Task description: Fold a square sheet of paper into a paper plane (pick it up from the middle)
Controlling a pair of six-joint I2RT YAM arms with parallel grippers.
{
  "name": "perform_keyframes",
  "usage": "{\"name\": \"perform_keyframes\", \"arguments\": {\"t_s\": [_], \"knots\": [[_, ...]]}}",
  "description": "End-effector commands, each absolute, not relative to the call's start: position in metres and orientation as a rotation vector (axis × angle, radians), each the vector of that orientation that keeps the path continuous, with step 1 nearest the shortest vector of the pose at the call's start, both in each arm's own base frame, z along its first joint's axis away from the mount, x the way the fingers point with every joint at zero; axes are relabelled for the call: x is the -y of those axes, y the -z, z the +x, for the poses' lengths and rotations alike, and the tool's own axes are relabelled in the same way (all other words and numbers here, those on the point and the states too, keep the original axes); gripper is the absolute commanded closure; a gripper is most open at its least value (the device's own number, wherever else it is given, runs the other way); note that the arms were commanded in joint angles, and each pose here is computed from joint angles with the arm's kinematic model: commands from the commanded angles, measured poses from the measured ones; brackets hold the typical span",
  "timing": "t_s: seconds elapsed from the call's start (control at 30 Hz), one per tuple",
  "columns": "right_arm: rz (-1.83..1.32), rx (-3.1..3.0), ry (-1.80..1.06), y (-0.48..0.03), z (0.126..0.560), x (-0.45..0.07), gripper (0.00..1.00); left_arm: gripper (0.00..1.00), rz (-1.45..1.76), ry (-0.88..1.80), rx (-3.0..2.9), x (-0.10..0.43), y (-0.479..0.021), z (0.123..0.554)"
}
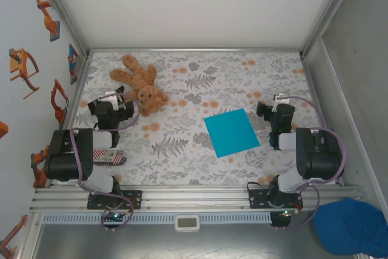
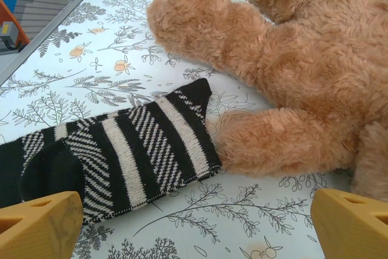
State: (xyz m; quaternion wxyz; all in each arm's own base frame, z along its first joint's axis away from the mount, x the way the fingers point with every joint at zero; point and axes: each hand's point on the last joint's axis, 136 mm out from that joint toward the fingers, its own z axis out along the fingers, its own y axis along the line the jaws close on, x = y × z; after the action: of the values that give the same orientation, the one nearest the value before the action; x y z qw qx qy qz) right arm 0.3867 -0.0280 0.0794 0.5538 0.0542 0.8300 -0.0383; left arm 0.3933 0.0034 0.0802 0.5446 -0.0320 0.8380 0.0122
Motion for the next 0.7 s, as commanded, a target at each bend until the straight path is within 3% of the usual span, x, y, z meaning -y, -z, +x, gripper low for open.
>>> {"name": "perform_keyframes", "arguments": {"t_s": [0.0, 0.67], "knots": [[0.137, -1.934, 0.091, -0.0891, 0.3939, 0.0301, 0.01, 0.04, -0.061, -0.034, -1.984, -0.0027, -0.0827, 0.3963], [0.138, -1.935, 0.091, -0.0886, 0.3936, 0.0302, 0.01, 0.04, -0.060, -0.032, -1.985, -0.0023, -0.0823, 0.3963]]}}
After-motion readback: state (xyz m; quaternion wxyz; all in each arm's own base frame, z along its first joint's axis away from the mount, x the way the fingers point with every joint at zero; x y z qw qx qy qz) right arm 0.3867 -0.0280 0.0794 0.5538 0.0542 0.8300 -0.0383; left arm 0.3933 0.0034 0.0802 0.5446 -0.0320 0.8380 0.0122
